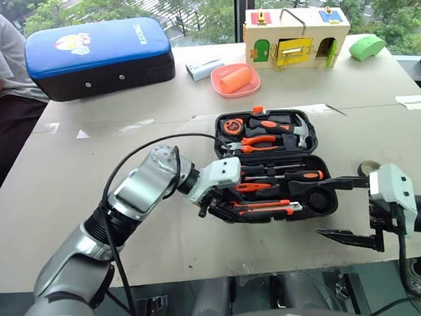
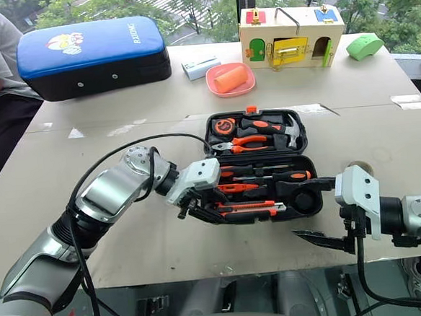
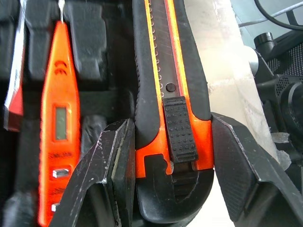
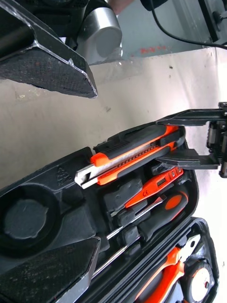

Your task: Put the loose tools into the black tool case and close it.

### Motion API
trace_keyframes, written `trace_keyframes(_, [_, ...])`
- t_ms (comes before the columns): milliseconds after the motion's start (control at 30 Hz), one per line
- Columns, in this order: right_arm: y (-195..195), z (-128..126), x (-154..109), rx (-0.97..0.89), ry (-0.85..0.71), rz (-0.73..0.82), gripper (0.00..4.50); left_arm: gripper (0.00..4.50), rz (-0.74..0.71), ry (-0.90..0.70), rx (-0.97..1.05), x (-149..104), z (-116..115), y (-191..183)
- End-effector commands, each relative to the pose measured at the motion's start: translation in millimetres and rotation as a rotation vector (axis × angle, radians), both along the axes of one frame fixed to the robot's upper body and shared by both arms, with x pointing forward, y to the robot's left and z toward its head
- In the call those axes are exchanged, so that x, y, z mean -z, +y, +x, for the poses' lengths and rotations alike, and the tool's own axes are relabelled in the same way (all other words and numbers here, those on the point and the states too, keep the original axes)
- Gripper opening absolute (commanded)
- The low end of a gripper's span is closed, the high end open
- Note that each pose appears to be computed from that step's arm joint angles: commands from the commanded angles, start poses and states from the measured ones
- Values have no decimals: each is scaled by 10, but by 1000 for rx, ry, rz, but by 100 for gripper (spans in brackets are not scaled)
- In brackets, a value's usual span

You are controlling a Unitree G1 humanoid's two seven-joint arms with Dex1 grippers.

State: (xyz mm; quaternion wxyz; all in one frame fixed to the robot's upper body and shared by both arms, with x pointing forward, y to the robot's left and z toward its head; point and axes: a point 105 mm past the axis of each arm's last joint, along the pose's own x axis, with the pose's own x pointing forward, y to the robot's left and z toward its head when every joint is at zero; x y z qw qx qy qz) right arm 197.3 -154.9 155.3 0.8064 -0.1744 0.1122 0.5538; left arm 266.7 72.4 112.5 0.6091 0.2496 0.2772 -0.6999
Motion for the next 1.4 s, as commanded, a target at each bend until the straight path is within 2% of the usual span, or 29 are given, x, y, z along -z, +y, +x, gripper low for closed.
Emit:
trace_keyframes(33, [24, 12, -54, -14, -33, 8, 450, 196, 2, 7, -4, 42, -14, -40])
trace_keyframes(100, [29, 18, -57, -16, -34, 8, 450, 196, -6, 15, -14, 42, 2, -55])
trace_keyframes(133, [33, 18, -58, -18, -35, 8, 450, 296, -7, 17, -19, 38, 12, -58])
trace_keyframes(267, [33, 14, -54, -19, -33, 6, 450, 438, -9, 26, -1, -61, -16, -13])
trace_keyframes(433, [18, 14, -41, -15, -30, 4, 450, 438, -57, 5, 1, -316, -12, 18])
trace_keyframes(667, [14, 38, -30, -16, -34, 5, 450, 438, -87, -56, 11, -393, 39, -69])
trace_keyframes(767, [11, 40, -29, -17, -36, 4, 450, 355, -87, -44, 34, -329, 13, -96])
trace_keyframes(800, [9, 41, -29, -17, -36, 3, 450, 314, -84, -42, 38, -303, 9, -102])
trace_keyframes(1000, [11, 34, -28, -16, -36, 2, 450, 24, -72, -52, 35, -222, 55, -125])
trace_keyframes(1033, [10, 30, -27, -16, -36, 2, 450, 8, -66, -53, 41, -203, 52, -129])
trace_keyframes(1200, [8, 18, -16, -14, -33, 0, 450, 8, -33, -54, 77, -69, 22, -167])
trace_keyframes(1400, [10, 14, 0, -10, -28, 1, 450, 8, 75, -146, 122, 281, 59, -130])
